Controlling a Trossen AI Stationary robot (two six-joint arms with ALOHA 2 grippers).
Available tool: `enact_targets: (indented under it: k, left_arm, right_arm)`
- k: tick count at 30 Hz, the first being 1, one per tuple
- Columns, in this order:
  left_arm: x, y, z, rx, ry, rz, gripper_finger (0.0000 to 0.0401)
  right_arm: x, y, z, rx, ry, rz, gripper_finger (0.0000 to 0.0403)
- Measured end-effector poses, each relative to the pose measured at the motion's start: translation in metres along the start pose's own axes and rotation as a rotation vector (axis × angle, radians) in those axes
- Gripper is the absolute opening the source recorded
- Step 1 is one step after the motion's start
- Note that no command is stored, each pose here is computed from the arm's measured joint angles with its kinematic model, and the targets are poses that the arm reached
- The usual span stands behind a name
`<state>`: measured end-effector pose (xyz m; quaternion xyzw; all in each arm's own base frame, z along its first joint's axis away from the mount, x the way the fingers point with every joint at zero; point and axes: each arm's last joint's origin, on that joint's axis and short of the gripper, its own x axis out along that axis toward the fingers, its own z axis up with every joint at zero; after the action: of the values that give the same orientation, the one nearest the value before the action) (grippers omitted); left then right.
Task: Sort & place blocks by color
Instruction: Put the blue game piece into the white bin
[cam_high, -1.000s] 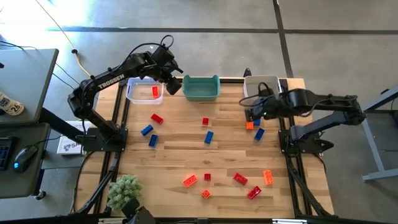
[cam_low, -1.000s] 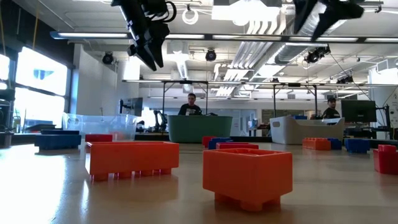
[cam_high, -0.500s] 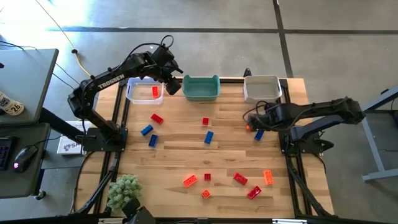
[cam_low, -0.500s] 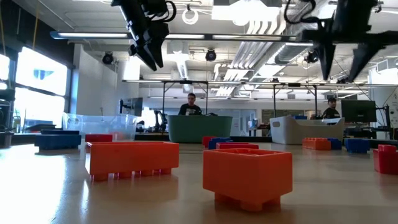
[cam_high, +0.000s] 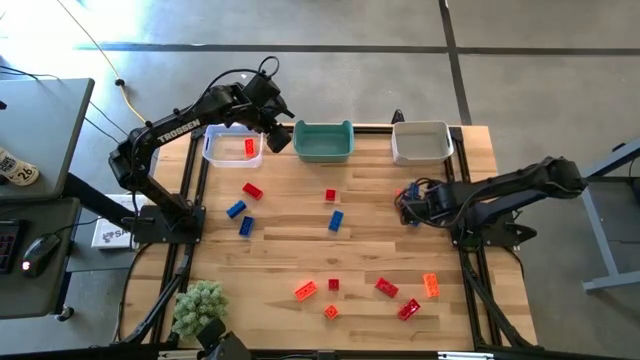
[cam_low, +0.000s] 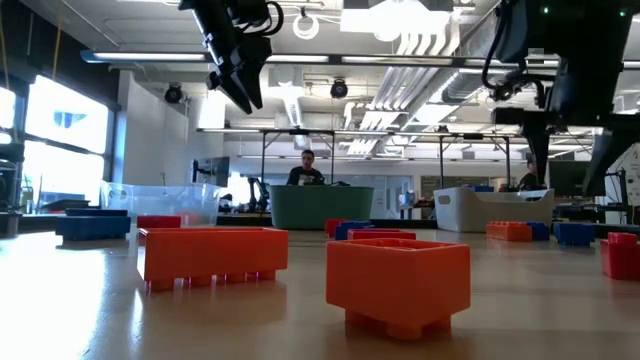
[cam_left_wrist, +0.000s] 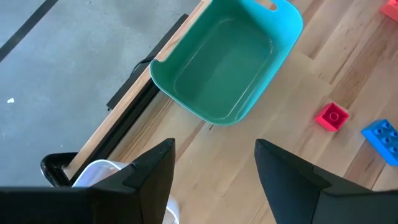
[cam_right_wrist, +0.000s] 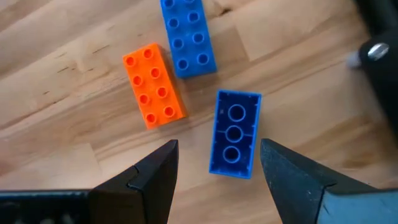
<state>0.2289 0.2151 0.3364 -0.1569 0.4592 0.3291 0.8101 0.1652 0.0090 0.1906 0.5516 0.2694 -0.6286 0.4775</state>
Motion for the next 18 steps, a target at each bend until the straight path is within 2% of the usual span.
enact_targets:
  k: [18]
  left_arm:
    - [0.0, 0.0, 0.001, -0.001, -0.006, 0.0, 0.0209]
  right_arm:
    - [0.039, -0.02, -0.004, 0.065, 0.051, -0.027, 0.0216]
